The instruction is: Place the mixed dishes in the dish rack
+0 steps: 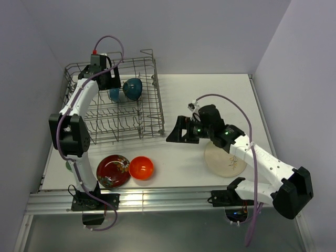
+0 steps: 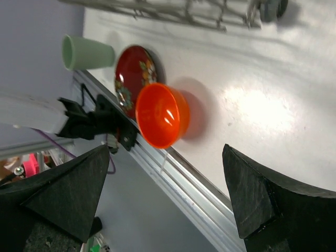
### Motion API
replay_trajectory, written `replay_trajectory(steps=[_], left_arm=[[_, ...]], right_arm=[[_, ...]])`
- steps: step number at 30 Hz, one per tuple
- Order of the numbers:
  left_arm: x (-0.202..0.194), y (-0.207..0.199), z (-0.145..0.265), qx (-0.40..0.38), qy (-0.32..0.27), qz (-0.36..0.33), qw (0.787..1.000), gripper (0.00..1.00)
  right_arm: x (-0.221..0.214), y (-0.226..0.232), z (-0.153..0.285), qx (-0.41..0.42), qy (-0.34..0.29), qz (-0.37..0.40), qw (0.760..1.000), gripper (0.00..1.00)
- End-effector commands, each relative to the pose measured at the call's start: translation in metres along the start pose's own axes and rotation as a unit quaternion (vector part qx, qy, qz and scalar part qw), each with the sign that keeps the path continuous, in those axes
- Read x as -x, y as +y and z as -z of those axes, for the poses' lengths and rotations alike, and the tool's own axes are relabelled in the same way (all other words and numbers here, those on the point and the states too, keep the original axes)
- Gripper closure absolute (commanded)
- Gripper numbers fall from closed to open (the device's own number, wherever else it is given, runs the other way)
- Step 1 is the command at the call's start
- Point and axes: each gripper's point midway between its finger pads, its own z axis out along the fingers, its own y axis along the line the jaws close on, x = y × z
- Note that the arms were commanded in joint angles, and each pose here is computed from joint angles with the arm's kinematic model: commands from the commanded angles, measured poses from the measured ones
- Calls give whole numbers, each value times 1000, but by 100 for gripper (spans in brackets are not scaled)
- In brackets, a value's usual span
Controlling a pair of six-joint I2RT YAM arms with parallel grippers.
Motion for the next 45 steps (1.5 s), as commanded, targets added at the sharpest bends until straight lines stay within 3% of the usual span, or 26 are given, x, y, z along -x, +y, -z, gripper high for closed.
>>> replay_trajectory(steps=[1,5,6,8,9,11,12,15,23,26,27,28,30,34,35,36,38,39,42,45], left_arm=[[36,13,57,26,-58,47,997,1],[40,30,113,54,-89,107,989,1],[53,27,149,27,-131,136,982,1],[33,17,164,-17,-133,145,980,2],[42,5,200,-74,-169,163,969,2],[20,-3,208,-109,-156,170,967,3],[18,-7,232,-137,-168,181,959,5],[-5,-15,254,-180,-161,183,953,5],[-30,-4,285,-176,-162,173,955,5],[-38,-2,283,-175,-156,170,957,5],[-43,-2,280,-173,-151,170,958,5],[-45,-3,278,-174,-148,171,958,5],[-50,-4,276,-178,-143,172,958,6],[-54,-14,279,-203,-127,174,955,7],[-54,-18,279,-214,-119,173,954,18],[-56,-30,286,-250,-105,166,948,28],[-60,-50,294,-309,-83,157,934,34],[-69,-75,310,-393,-54,134,908,32],[-96,-110,339,-521,20,123,845,20],[-102,-124,359,-565,16,125,815,7]], right_arm=[[-6,2,-9,5,-23,8,1000,5],[-43,-4,-33,-1,17,3,1000,7],[-48,-3,-39,-1,23,3,1000,7],[-63,-4,-55,-8,40,8,999,9],[-67,-4,-60,-13,45,1,999,11],[-80,-2,-75,-15,62,-2,998,15],[-84,0,-79,-14,67,-8,998,17],[-102,-11,-100,-64,86,-3,994,19],[-126,-12,-131,-102,112,-4,988,28],[-133,-11,-140,-109,119,-3,987,41],[-136,-12,-142,-115,119,-1,986,51],[-136,-12,-141,-120,117,-3,986,72],[-132,-10,-135,-121,105,-5,987,97],[-120,-15,-109,-138,63,-5,988,100],[-114,-13,-102,-138,50,-4,989,100],[-103,0,-88,-117,30,-3,993,100],[-88,16,-66,-84,10,0,996,100],[-82,22,-58,-73,6,2,997,100],[-51,47,-27,-47,-29,14,998,100],[-17,69,1,-24,-61,27,998,100]])
